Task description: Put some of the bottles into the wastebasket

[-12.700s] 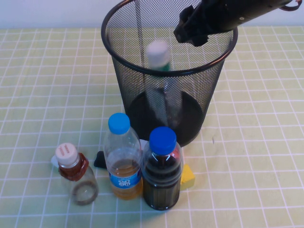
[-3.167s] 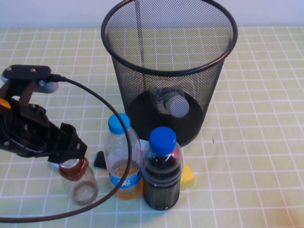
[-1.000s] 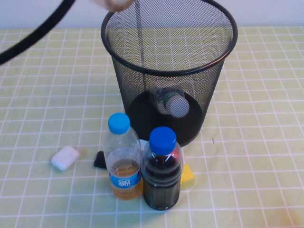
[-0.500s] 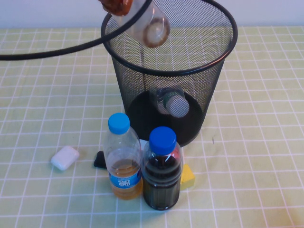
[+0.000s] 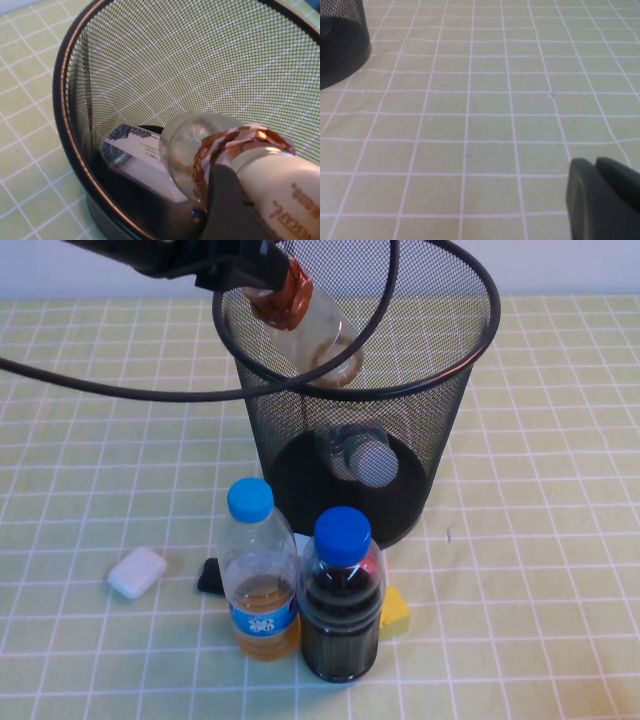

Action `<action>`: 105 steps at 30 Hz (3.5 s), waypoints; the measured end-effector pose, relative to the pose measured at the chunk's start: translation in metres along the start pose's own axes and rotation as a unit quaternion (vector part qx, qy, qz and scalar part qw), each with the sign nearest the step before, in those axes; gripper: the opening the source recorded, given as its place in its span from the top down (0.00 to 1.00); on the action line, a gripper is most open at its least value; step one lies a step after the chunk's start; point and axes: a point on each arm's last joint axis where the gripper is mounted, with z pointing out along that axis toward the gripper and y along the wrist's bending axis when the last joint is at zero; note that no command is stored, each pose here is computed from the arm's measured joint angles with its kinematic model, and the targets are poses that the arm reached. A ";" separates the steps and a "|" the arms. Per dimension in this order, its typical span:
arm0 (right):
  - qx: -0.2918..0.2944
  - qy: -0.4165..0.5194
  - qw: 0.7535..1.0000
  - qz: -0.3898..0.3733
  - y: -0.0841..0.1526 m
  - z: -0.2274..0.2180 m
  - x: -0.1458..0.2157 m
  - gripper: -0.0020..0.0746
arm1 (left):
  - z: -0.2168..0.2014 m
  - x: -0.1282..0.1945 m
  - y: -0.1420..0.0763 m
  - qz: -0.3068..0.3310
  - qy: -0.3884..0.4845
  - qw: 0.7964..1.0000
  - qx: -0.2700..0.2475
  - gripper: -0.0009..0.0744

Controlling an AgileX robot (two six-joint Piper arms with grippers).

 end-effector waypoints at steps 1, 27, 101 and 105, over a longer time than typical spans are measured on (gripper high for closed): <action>0.000 0.000 1.000 0.000 0.000 0.000 0.000 0.98 | 0.001 0.000 0.000 0.002 -0.001 1.000 -0.002 0.61; 0.000 0.000 1.000 0.000 0.000 0.000 0.000 0.98 | -0.005 0.003 -0.005 -0.016 0.015 1.000 0.008 0.40; 0.000 0.000 1.000 0.000 0.000 0.000 0.000 0.98 | -0.055 0.391 -0.009 -0.070 -0.208 0.965 -0.140 0.99; 0.000 0.000 1.000 0.000 0.000 0.000 0.000 0.98 | -0.055 0.391 -0.009 -0.069 -0.208 0.966 -0.140 0.99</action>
